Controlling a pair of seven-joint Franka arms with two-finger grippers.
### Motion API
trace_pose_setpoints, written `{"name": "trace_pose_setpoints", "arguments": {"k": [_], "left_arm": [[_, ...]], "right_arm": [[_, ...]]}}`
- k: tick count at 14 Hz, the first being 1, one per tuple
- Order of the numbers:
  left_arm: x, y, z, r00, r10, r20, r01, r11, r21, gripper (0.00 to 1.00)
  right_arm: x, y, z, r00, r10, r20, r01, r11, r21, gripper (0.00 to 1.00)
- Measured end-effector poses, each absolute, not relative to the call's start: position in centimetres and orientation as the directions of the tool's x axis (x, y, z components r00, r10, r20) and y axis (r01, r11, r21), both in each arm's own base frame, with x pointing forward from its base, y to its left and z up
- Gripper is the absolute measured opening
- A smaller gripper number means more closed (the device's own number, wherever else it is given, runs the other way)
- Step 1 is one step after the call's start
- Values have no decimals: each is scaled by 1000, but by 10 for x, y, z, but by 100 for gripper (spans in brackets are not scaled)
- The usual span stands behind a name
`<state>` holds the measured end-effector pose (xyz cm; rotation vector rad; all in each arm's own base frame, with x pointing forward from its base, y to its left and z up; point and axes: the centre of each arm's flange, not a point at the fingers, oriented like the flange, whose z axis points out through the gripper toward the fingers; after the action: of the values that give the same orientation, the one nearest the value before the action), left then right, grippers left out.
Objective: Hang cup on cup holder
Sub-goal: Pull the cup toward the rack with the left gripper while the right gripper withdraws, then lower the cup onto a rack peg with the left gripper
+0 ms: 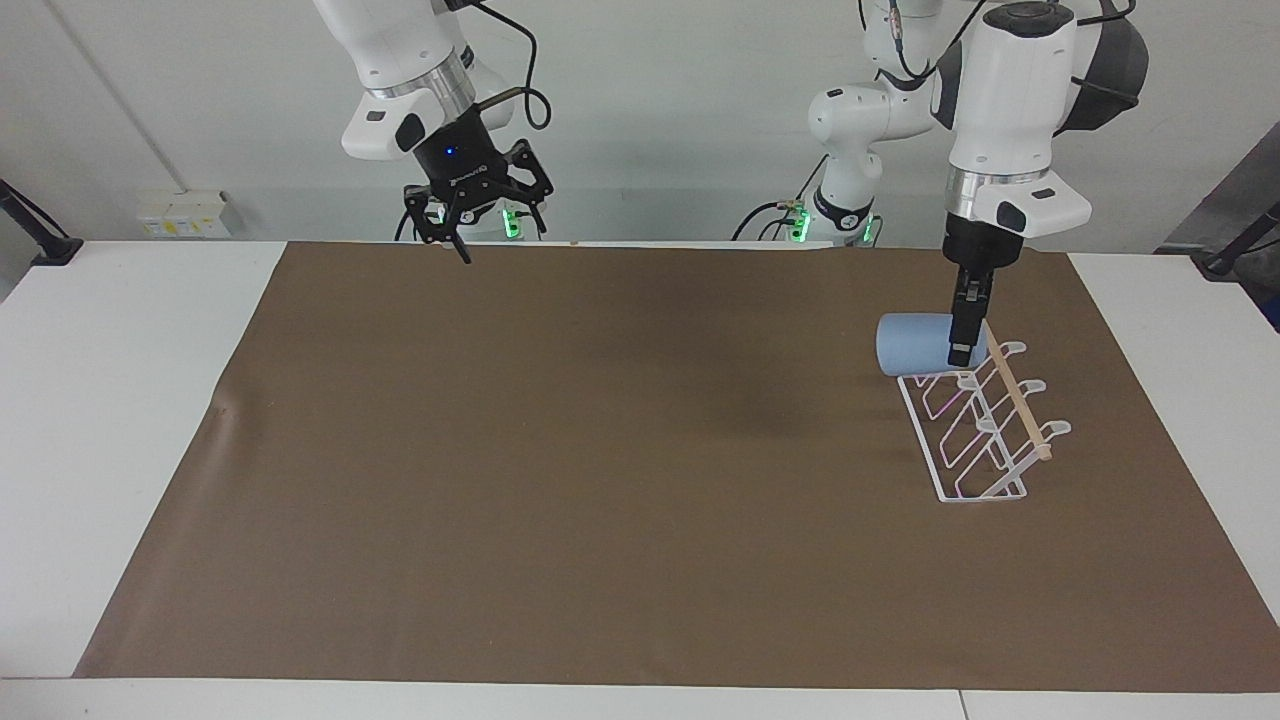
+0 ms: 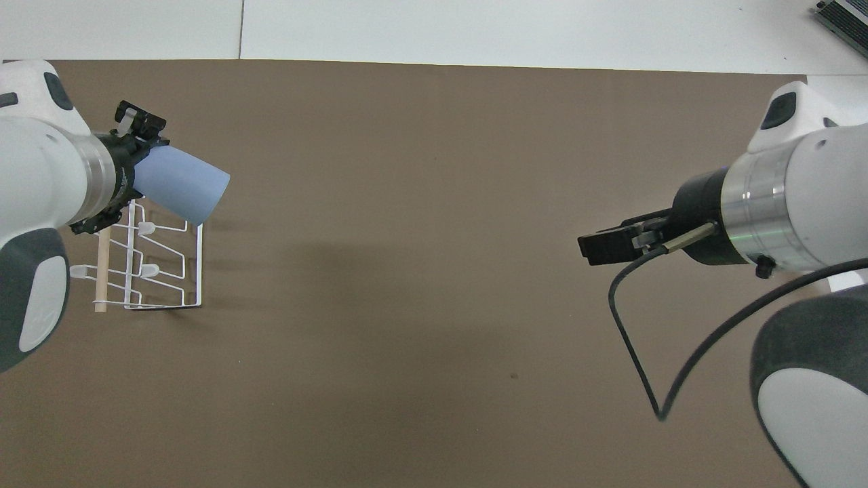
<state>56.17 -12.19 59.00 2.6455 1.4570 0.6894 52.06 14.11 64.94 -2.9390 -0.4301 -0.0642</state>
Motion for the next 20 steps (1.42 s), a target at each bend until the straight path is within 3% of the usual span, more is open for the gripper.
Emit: {"name": "trace_pose_setpoints", "arguments": {"k": [3, 7, 11, 20], "left_arm": [[570, -102, 579, 456, 736, 501, 753, -619, 224, 71], [579, -83, 569, 457, 647, 610, 700, -685, 202, 71], [591, -81, 541, 449, 549, 705, 683, -719, 125, 71], [592, -83, 491, 419, 489, 765, 684, -724, 88, 71]], "right_arm": [[521, 83, 636, 979, 197, -43, 192, -976, -107, 100], [527, 9, 617, 996, 69, -48, 66, -996, -58, 100], [530, -15, 600, 999, 29, 26, 30, -1000, -4, 100], [527, -33, 595, 999, -7, 35, -7, -1000, -2, 100]]}}
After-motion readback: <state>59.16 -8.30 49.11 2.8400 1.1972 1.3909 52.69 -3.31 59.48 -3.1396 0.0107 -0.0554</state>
